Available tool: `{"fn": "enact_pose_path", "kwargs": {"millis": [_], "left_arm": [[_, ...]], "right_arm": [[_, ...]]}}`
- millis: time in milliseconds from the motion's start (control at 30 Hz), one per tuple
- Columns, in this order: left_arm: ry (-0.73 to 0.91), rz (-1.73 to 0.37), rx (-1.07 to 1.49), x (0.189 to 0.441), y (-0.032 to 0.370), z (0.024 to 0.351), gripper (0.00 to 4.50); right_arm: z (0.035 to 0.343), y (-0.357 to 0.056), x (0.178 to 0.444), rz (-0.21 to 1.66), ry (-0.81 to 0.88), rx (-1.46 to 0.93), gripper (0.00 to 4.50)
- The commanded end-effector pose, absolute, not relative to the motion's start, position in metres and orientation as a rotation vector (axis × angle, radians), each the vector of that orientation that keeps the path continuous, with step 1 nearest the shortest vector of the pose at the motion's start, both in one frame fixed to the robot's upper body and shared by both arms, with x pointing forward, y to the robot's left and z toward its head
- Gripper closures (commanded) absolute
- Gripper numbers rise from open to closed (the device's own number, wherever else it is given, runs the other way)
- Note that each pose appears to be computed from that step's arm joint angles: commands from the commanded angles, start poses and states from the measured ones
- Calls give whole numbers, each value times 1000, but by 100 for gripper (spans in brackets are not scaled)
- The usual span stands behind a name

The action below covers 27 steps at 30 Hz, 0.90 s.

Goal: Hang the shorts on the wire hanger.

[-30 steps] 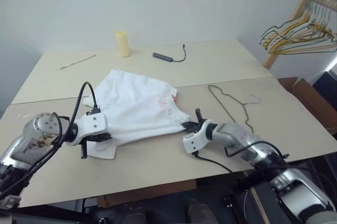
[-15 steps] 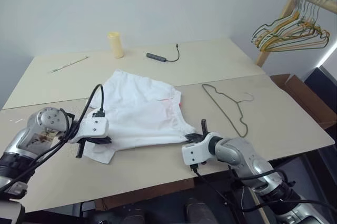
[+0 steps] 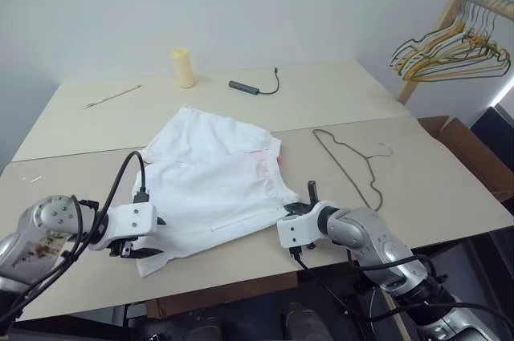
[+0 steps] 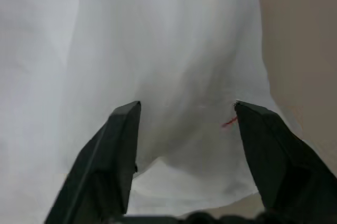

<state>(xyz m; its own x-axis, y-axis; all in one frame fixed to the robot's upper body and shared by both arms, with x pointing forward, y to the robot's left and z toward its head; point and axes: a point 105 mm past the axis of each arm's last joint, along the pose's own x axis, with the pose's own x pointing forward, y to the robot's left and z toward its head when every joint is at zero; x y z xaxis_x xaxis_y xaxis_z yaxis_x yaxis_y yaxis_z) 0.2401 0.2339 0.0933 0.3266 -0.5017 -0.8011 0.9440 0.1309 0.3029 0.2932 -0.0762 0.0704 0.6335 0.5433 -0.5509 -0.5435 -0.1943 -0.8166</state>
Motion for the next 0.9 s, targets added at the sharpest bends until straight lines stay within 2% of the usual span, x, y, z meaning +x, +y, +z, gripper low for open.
{"fn": "enact_pose_path", "kwargs": {"millis": [33,200,333,600,700,900], "left_arm": [[560,-1026,925,240,222,105,97],[579,-974,948,225,209,96,97],[593,-886,1081,229,216,83,97],[631,-855,1100,227,211,68,97],[643,-829,1112,228,217,64,151],[637,-803,1128,232,224,71,352]], "right_arm": [[85,-77,297,932,-30,-1475,450],[83,-76,294,937,-22,-1470,450],[84,-75,293,939,-25,-1469,450],[86,-77,295,935,-29,-1472,450],[87,-78,295,935,-28,-1472,450],[89,-80,297,937,-26,-1478,450]]}}
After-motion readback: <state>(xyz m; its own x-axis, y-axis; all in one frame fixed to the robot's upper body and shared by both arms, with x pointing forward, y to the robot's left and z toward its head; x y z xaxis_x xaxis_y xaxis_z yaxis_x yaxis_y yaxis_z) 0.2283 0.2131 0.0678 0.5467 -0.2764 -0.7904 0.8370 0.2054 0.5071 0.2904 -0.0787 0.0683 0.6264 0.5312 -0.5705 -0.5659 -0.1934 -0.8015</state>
